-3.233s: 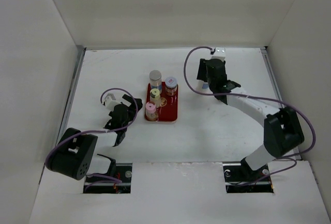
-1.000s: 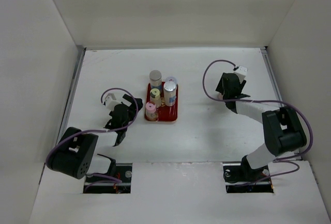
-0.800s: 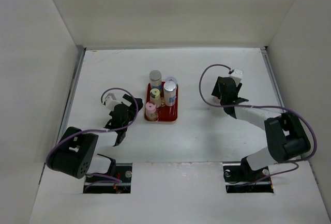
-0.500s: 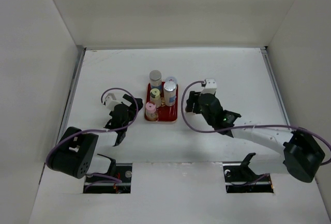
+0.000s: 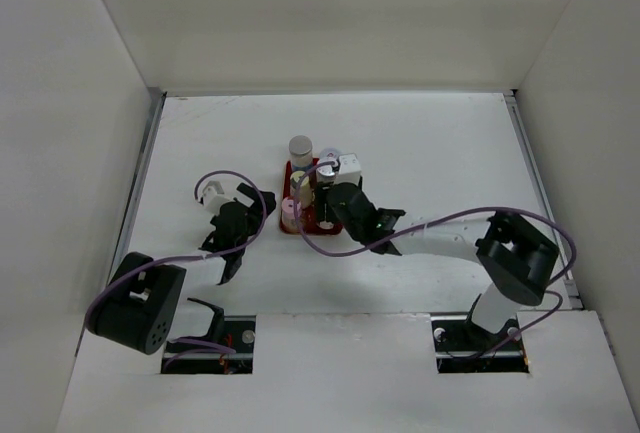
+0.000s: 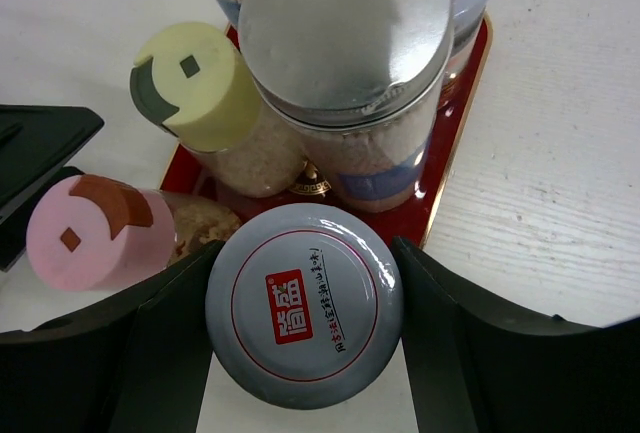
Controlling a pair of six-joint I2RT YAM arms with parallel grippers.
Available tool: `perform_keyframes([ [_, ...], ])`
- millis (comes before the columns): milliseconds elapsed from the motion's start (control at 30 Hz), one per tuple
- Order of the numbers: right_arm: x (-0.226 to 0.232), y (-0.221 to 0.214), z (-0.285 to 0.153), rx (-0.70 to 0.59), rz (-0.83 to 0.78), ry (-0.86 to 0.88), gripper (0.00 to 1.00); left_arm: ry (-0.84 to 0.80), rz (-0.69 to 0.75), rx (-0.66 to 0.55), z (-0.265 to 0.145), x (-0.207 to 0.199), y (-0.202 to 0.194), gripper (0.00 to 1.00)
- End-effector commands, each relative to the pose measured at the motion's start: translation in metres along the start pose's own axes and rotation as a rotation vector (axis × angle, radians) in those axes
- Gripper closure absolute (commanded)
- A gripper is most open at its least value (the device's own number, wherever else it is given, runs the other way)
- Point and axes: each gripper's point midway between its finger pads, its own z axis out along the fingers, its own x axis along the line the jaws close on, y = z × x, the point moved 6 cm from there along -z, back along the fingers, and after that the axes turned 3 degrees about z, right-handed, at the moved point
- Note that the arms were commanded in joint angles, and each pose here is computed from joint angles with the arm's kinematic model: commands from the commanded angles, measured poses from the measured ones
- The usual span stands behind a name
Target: Organize the condiment bottles
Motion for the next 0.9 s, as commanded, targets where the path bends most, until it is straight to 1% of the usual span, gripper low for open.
perform_keyframes([
  [0, 0.027, 0.053, 0.006, -0.215, 0.140, 0.025, 0.50, -0.025, -0.005, -0.023, -0.004, -0.002, 0.005, 0.00],
  [100, 0.027, 0.041, 0.012, -0.216, 0.129, -0.016, 0.49, -0.031, -0.004, -0.022, -0.004, -0.004, 0.006, 0.00],
  [167, 0.029, 0.032, 0.018, -0.207, 0.111, -0.035, 0.46, -0.031, -0.004, -0.022, -0.004, -0.003, 0.005, 0.00],
  [233, 0.031, 0.022, 0.023, -0.196, 0.097, -0.049, 0.40, -0.035, -0.005, -0.022, -0.005, -0.003, 0.005, 0.00],
  [333, 0.038, 0.019, 0.019, -0.188, 0.088, -0.036, 0.28, -0.041, -0.006, -0.023, -0.006, -0.005, 0.006, 0.00],
  [400, 0.042, 0.024, 0.012, -0.195, 0.090, -0.018, 0.22, -0.042, -0.006, -0.024, -0.006, -0.005, 0.006, 0.00],
  [467, 0.044, 0.031, 0.002, -0.202, 0.093, -0.006, 0.19, -0.042, -0.005, -0.022, -0.006, -0.005, 0.005, 0.00],
  [633, 0.041, 0.043, -0.030, -0.198, 0.095, 0.021, 0.14, -0.058, -0.017, -0.043, -0.009, -0.008, 0.012, 0.00],
  [767, 0.023, 0.052, -0.058, -0.219, 0.114, 0.032, 0.12, -0.035, -0.023, -0.063, -0.008, -0.002, 0.020, 0.00],
  [833, 0.004, 0.055, -0.070, -0.238, 0.127, 0.021, 0.00, -0.012, -0.028, -0.064, -0.005, 0.003, 0.023, 0.00],
  [867, -0.012, 0.059, -0.073, -0.255, 0.140, -0.008, 0.00, -0.009, -0.030, -0.055, -0.004, 0.004, 0.023, 0.00],
])
